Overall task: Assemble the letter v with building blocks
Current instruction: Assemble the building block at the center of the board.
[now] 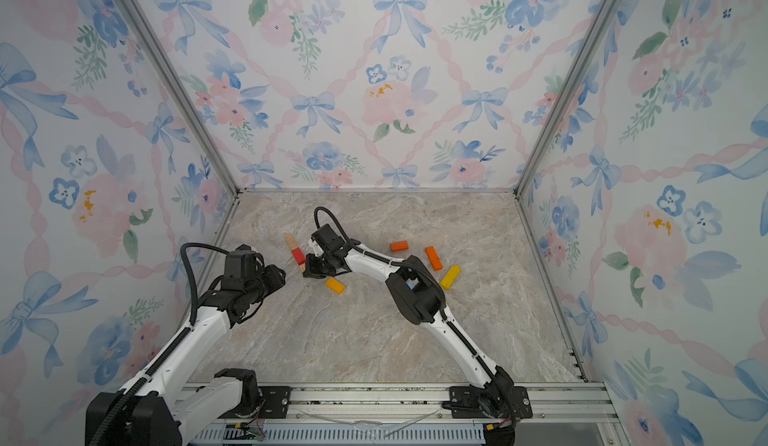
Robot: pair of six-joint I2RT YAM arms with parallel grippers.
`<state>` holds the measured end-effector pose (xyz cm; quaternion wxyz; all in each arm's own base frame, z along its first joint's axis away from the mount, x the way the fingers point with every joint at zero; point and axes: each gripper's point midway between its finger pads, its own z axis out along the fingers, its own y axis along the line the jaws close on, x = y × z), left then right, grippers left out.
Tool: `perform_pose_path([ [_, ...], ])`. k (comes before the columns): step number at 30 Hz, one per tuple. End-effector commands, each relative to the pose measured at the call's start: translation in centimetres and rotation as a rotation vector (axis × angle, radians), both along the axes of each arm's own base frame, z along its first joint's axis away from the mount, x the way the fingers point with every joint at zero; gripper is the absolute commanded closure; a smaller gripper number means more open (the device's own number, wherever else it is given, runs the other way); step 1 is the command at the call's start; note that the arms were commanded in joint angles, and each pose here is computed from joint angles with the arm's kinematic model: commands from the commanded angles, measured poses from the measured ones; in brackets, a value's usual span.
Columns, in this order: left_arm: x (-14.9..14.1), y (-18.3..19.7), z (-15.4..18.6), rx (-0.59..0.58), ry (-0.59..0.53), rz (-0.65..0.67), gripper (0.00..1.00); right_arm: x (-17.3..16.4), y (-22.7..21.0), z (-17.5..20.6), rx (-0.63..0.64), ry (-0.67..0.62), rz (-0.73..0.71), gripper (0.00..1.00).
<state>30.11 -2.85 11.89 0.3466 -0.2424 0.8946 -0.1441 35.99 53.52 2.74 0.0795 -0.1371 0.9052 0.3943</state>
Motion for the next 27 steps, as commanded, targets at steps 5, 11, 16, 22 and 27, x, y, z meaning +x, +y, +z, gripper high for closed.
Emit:
perform_pose_path([
  [5, -0.3, 0.0, -0.2, -0.015, -0.002, 0.003, 0.57, 0.0, -2.1, -4.4, -0.117, 0.063, -0.029, 1.0],
  [11, -0.4, 0.0, -0.3, -0.017, -0.001, 0.006, 0.57, -0.7, -3.0, -3.9, -0.132, 0.062, -0.016, 1.0],
  [16, -0.4, 0.0, -0.3, -0.019, 0.0, 0.008, 0.57, -1.0, -3.7, -3.3, -0.124, 0.062, -0.024, 1.0],
  [22, -0.5, 0.0, -0.4, -0.019, 0.002, 0.008, 0.57, -0.6, -4.4, -3.4, -0.12, 0.063, -0.053, 1.0],
  [27, -0.5, 0.0, -0.4, -0.02, 0.003, 0.007, 0.57, -0.2, -3.8, -3.3, -0.101, 0.066, -0.054, 1.0],
])
